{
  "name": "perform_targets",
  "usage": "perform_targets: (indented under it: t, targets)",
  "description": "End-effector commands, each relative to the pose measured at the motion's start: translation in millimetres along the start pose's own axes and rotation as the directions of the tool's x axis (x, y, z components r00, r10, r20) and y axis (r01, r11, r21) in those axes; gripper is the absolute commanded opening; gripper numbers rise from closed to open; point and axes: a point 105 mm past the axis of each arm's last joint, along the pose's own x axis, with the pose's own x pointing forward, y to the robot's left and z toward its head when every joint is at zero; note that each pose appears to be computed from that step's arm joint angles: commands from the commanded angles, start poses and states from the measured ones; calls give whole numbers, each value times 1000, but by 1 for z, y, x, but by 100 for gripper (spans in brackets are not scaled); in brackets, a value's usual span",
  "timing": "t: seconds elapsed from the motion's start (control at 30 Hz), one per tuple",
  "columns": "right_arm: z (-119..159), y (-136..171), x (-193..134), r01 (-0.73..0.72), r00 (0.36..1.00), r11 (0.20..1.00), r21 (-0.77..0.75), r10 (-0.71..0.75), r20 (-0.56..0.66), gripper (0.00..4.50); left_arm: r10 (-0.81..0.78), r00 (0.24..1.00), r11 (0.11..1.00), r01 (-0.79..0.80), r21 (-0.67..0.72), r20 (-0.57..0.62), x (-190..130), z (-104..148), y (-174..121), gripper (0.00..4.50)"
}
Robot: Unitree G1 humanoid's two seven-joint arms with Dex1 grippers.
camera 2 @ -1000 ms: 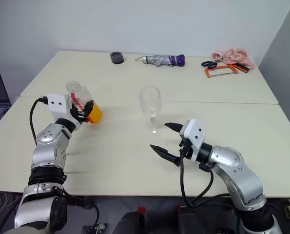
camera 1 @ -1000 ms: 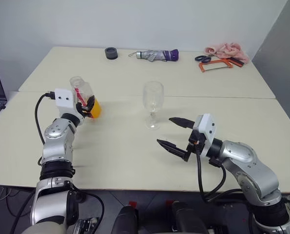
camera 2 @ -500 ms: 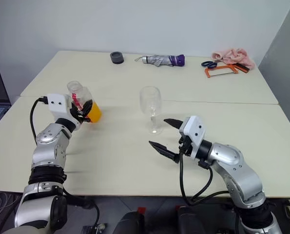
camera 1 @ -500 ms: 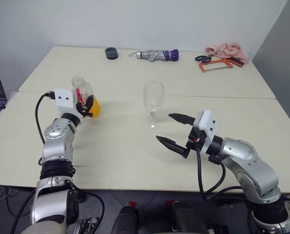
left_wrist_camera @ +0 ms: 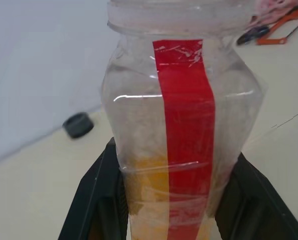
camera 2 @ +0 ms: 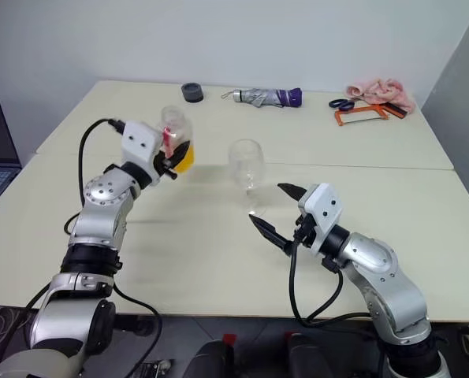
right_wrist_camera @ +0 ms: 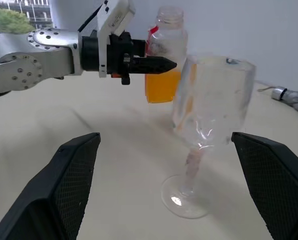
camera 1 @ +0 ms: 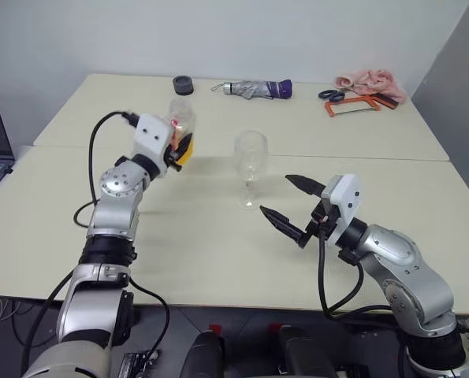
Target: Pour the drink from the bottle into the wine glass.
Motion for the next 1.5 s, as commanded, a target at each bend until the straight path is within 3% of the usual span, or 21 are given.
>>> perform_targets:
  t: [0.03,0.3,0.57,0.7,1.5]
  targets:
    - [18,-4,-1,59,995,997,-52,-54,82,450,-68,989,987,48,152,128,15,41,-4,174]
    - [25,-14,1,143,983,987,-75,-132,129,450,-119,972,922,32,387,203,27,65,2,174]
    - [29,-7,-18,46,992,998,-48,-40,120,450,-223,947,774,28,632,230,29,78,-6,174]
    - [28,0,-24,-6,996,999,-38,10,91,450,-238,941,732,12,681,239,30,82,-5,174]
    - [29,0,-27,13,997,999,-42,-10,82,450,-304,927,444,-65,894,218,29,93,3,173]
